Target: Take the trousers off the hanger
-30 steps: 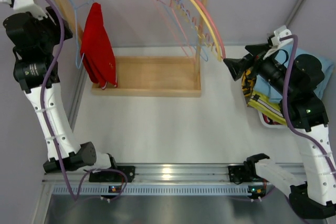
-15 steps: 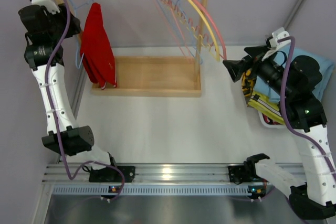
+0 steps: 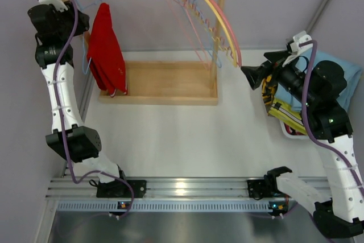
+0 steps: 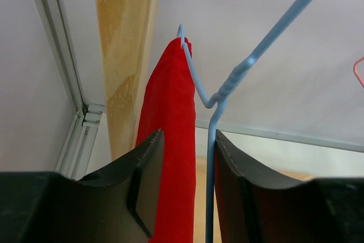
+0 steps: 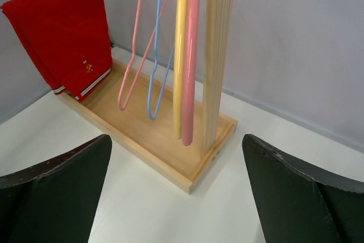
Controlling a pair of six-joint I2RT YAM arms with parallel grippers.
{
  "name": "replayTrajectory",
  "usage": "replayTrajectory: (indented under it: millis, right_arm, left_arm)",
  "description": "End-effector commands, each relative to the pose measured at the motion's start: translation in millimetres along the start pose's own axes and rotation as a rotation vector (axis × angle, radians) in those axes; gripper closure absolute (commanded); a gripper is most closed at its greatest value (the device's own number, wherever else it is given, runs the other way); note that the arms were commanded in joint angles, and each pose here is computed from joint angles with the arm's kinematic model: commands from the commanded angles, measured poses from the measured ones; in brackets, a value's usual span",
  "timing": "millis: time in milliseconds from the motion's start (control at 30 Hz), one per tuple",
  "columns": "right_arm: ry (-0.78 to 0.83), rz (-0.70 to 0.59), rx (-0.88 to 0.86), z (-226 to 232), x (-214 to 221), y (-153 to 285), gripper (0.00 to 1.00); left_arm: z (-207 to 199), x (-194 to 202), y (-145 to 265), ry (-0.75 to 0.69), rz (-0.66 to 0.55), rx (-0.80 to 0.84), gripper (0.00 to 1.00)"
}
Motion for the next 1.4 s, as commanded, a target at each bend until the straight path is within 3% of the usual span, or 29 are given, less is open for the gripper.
replayTrajectory:
  millis: [0, 200, 400, 567, 667, 1067, 1367]
  right_arm:
    - [0.029, -0.043, -0.019, 5, -9, 2, 0.01]
    - [0.030, -0.044, -0.020, 4, -8, -1, 0.01]
    - [0.030, -0.044, -0.023, 4, -7, -2, 0.01]
    - [0.032, -0.046, -0.020, 4, -7, -1, 0.01]
    - [0.030, -0.045, -0.021, 5, -7, 1, 0.01]
    - [0.034, -0.052, -0.016, 4, -8, 2, 0.01]
    - [0.032, -0.052, -0.016, 5, -8, 4, 0.01]
  left_arm:
    - [-5, -18, -4, -0.001, -0.094, 0.039, 0.57]
    - [-5, -14, -10, 0.011, -0.089, 0.041, 0.57]
    - [-16, -19, -15, 0.020, -0.125, 0.067, 0.65]
    - [-29, -29, -14, 0.018, -0.165, 0.094, 0.91]
    - [-35, -34, -13, 0.024, -0.180, 0.113, 1.00]
    - [-64, -96, 22, 0.083, -0.359, 0.227, 1.00]
    - [-82, -127, 51, 0.020, -0.485, 0.247, 1.00]
Point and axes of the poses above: each gripper's point midway between its finger pads, its own y axis back along the fingers, its own z axis along the line the jaws close on, x = y × z, the point moved 2 cm from there along y, back along the fingers, and after that the axes turned 9 degrees about -y, right-handed, at the moved point
